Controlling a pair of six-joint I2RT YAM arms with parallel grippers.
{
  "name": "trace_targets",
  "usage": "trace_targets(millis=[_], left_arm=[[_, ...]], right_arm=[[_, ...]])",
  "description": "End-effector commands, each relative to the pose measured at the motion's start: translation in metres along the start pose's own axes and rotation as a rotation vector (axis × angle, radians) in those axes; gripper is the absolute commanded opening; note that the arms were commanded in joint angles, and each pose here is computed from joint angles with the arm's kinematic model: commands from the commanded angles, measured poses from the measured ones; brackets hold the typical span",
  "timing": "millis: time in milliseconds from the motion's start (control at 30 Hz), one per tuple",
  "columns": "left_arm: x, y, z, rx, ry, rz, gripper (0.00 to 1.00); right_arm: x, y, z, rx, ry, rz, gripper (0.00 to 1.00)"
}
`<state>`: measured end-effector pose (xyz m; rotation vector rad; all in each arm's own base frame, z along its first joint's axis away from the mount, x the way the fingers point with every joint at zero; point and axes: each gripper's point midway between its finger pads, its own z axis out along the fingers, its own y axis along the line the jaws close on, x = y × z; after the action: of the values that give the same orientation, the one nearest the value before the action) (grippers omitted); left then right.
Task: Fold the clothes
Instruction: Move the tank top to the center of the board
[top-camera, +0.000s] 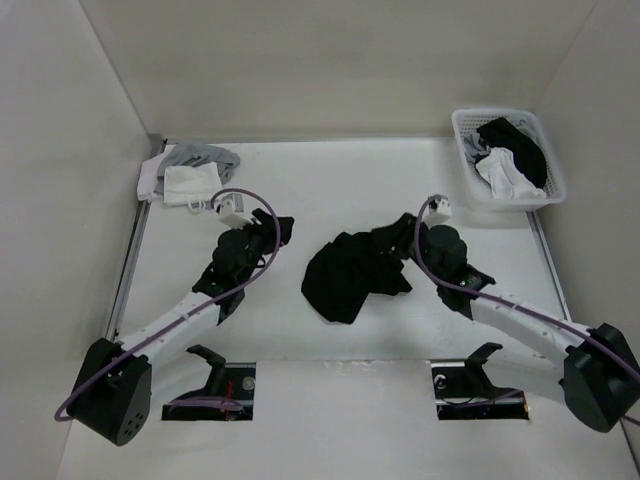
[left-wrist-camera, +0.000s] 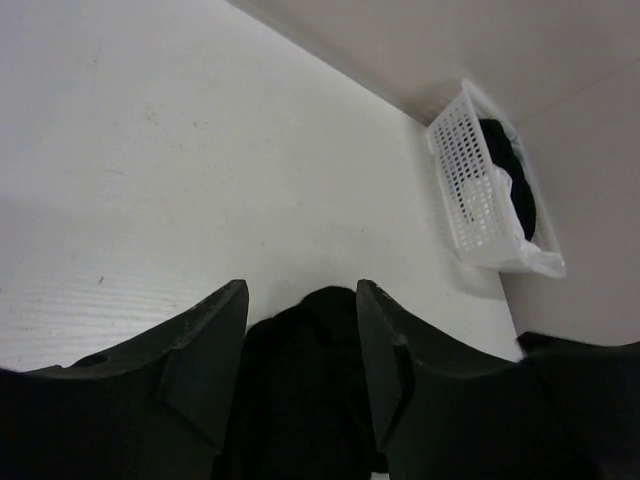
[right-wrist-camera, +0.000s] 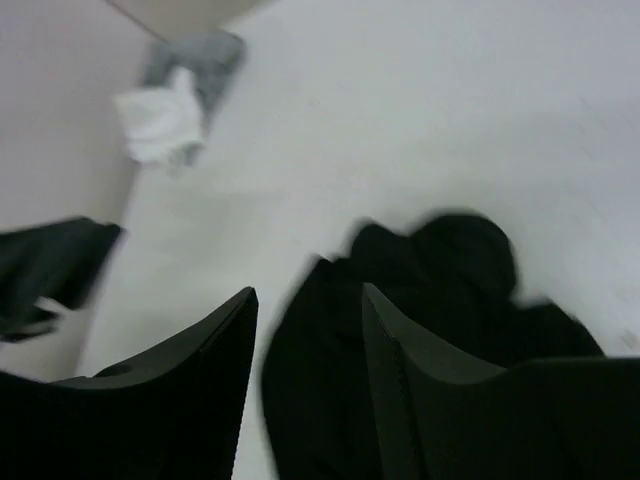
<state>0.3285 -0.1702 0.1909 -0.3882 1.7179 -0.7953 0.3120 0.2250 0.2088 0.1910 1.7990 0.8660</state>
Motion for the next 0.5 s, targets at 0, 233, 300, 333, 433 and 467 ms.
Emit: trace_targets(millis=[0,233,300,333,433,467], left_arm=[[0.036,0.016,-0.011,-0.052,0.106,0.022,0.44],[0.095,0.028,-0.035,-0.096,0.284,0.128,0.30],[0.111,0.040,-0.043,-0.147,0.333,0.162,0.30],[0.117,0.046,-0.047,-0.172,0.350,0.175,0.30],[0.136,0.063,-0.065,-0.241,0.424,0.196,0.33],[0.141,0.064,-0.069,-0.242,0.438,0.192,0.35]], right_arm=[[-0.022,-0.003,-0.021,0.026,-0.103,0.027,0.42],[0.048,-0.066,-0.044,0.257,0.146,0.004,0.13],[0.077,-0.060,-0.049,0.247,0.259,-0.026,0.23],[0.088,-0.057,-0.051,0.240,0.299,-0.040,0.29],[0.118,-0.047,-0.057,0.217,0.398,-0.057,0.43],[0.125,-0.046,-0.059,0.214,0.418,-0.053,0.45]])
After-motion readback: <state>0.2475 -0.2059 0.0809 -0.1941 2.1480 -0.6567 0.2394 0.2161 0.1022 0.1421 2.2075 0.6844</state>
